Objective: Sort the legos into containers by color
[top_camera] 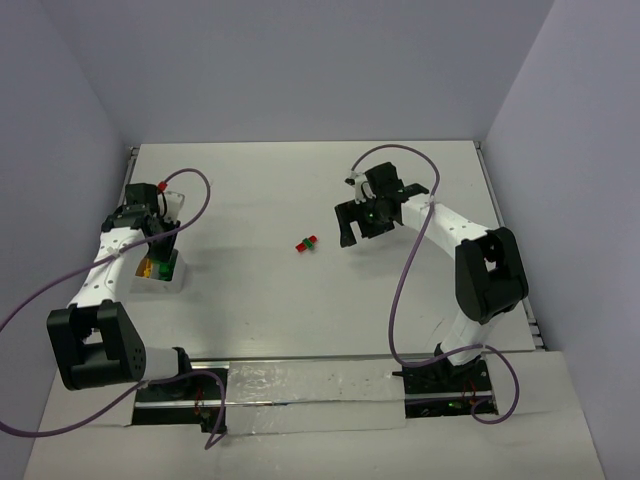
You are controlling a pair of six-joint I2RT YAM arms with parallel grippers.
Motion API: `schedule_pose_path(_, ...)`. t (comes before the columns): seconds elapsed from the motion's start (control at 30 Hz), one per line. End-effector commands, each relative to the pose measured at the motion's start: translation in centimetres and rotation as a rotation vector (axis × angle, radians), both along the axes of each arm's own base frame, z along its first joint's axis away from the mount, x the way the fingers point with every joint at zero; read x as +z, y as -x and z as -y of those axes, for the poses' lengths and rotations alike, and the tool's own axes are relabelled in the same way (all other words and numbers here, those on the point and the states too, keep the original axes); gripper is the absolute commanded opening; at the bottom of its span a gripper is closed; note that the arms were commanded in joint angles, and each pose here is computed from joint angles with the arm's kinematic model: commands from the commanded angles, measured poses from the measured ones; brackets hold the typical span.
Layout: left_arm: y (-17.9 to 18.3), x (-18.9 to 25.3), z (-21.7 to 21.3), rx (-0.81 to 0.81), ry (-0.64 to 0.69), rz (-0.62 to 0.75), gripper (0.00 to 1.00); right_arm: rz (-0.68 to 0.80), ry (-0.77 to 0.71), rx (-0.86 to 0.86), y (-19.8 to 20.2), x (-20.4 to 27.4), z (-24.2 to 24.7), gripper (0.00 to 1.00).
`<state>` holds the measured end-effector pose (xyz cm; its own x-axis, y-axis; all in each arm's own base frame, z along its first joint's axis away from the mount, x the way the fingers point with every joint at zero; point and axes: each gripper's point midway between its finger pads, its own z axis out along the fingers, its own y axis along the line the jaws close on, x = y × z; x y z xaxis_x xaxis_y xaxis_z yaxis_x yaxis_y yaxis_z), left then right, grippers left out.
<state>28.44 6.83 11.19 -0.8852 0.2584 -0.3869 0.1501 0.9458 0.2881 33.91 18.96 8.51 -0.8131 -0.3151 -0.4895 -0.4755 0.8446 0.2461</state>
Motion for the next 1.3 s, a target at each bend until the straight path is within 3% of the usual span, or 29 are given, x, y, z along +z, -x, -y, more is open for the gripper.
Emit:
schedule_pose_path(0.0,-0.8,1.0,0.1,-0.024,0.009,0.056,0.32,0.042,-0.021,0.010,-1.4,1.1,-0.7,1.00)
schedule_pose_path(0.37,-0.9,0.9,0.7,-0.043,0.032,0.055,0.62,0.032,-0.020,0.008,-1.3,0.9,-0.8,1.00)
schedule_pose_path(0.6,-2.2,3.4,2.9,-0.115,0.125,0.116,0.64,0.042,-0.019,0.008,-1.5,1.0,-0.8,1.00)
schedule_pose_path(0.7,-3.2,5.7,7.5,-0.231,0.239,0.187,0.63,0.045,-0.021,0.003,-1.6,1.0,-0.8,1.00)
schedule_pose_path(0.83,-3.8,7.3,17.0,-0.455,0.397,0.255,0.62,0.048,-0.027,-0.004,-2.0,1.0,-0.9,1.00)
schedule_pose_path(1.1,-4.4,4.9,32.7,-0.697,0.623,0.174,0.49,0.022,-0.021,-0.051,-2.0,0.6,1.1,1.00)
schedule_pose_path(1.13,-5.0,3.3,33.7,-0.665,0.618,0.135,0.49,0.016,-0.023,-0.072,-2.3,0.5,1.8,1.00)
schedule_pose_path(1.17,-5.8,4.7,35.3,-0.671,0.627,0.151,0.50,0.005,-0.026,-0.081,-2.2,0.5,2.2,1.00)
schedule_pose_path(1.2,-5.7,2.6,35.1,-0.598,0.622,0.087,0.50,0.000,-0.027,-0.089,-2.2,0.4,2.5,1.00)
schedule_pose_path(1.27,-6.6,1.3,36.6,-0.484,0.600,0.015,0.44,-0.006,-0.028,-0.111,-2.3,0.4,3.4,1.00)
